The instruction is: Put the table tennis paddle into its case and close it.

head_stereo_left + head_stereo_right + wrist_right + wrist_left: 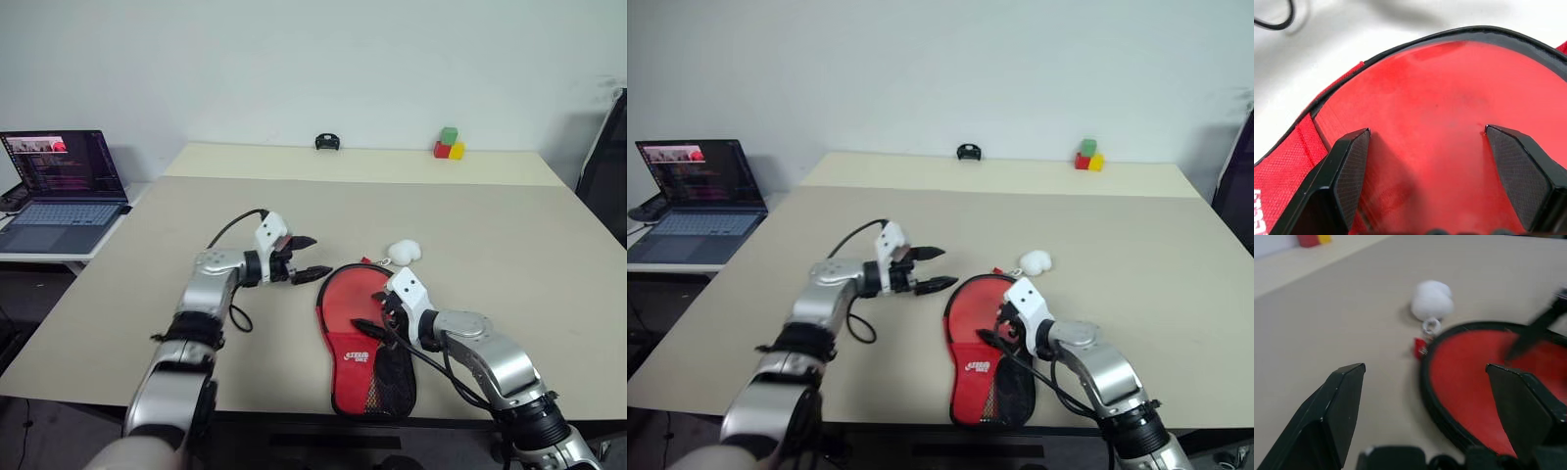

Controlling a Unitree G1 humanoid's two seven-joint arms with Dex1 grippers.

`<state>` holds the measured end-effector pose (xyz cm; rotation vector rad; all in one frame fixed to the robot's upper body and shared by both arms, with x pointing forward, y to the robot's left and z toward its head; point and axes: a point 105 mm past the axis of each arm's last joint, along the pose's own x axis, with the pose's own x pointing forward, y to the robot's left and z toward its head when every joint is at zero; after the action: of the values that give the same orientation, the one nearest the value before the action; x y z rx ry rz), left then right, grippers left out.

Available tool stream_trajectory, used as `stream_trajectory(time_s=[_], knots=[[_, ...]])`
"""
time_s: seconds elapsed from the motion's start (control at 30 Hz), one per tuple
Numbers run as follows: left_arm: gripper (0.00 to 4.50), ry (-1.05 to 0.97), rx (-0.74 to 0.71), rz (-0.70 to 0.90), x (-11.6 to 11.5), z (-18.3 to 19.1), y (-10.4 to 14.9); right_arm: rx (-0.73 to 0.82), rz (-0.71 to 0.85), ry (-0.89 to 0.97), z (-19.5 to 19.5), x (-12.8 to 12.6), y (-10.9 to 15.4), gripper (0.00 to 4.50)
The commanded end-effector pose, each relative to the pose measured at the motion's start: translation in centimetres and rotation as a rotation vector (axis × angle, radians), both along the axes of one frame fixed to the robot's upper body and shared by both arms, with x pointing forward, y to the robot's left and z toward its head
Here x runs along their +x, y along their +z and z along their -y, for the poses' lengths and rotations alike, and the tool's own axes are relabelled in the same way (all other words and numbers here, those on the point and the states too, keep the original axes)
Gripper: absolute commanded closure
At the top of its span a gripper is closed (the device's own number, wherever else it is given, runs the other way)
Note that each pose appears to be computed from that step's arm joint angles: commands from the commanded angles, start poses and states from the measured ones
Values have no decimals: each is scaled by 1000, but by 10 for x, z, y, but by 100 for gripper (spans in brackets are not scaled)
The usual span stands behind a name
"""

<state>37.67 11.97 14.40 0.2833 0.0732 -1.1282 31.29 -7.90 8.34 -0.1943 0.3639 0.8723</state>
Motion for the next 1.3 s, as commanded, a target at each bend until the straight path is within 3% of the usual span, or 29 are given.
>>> stream_trajectory(time_s=[0.03, 0.2, 0.4, 0.53, 1.03, 1.3], knots=[[21, -85, -4, 46, -21, 12, 23, 55, -90, 35, 2, -14, 0, 41], [21, -123, 52, 69, -33, 22, 19, 206, -50, 85, 0, -23, 47, 41], [21, -171, 86, 108, -34, 42, 15, 224, 9, 8, 38, -22, 84, 41], [21, -201, 79, 105, -32, 58, 6, 201, 46, -84, 62, -12, 91, 41], [21, -221, 158, 96, -14, 93, -48, 189, 106, -147, 72, 1, 105, 41], [21, -246, 124, 41, -26, 96, -68, 205, 164, -146, 73, 40, 125, 41]])
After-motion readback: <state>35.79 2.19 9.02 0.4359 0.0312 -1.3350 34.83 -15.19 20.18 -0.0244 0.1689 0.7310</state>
